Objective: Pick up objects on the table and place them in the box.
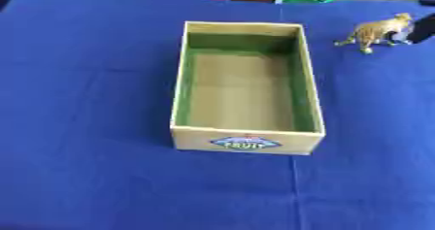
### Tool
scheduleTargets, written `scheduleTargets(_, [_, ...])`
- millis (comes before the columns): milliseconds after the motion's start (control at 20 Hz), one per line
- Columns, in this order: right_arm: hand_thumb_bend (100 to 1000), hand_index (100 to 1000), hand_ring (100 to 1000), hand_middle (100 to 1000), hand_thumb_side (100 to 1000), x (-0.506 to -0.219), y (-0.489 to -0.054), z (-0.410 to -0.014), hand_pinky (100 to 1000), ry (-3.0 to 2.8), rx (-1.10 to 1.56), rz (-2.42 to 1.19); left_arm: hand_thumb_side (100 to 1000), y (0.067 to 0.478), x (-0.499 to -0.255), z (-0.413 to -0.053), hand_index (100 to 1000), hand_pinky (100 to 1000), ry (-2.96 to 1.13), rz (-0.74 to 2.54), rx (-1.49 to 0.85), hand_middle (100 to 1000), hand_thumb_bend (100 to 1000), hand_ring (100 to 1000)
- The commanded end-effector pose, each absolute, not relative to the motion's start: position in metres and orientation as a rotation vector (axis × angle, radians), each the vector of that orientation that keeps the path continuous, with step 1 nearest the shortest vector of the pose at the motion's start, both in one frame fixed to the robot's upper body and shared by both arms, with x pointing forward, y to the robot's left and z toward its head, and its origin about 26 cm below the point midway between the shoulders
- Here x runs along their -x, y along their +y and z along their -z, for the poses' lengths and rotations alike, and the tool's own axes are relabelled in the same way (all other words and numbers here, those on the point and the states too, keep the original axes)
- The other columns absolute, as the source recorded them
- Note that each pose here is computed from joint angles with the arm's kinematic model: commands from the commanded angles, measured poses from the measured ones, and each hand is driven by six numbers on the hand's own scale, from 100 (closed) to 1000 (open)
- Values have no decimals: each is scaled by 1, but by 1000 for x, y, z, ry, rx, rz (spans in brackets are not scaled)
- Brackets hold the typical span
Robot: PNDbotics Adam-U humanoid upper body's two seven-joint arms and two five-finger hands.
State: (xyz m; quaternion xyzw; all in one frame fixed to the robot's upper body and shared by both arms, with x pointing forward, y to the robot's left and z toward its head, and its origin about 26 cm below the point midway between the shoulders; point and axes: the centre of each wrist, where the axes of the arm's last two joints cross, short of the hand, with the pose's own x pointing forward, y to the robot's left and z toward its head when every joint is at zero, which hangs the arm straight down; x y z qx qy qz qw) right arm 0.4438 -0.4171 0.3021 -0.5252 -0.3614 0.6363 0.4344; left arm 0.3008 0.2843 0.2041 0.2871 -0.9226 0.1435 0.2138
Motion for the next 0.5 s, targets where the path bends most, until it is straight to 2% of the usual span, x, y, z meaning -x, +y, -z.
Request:
scheduleTargets(50, [324, 1000, 983, 991, 592, -438, -425, -320, 964, -888, 1352, -1562, 502, 287, -298, -211, 747, 528, -2584, -402, -813, 588, 100, 581])
scheduleTargets(500, [321, 1000, 983, 992, 589, -437, -428, -319, 963, -884, 1350, -1555, 503, 287, -298, -211, 746, 528, -2586, -402, -813, 588, 100, 581])
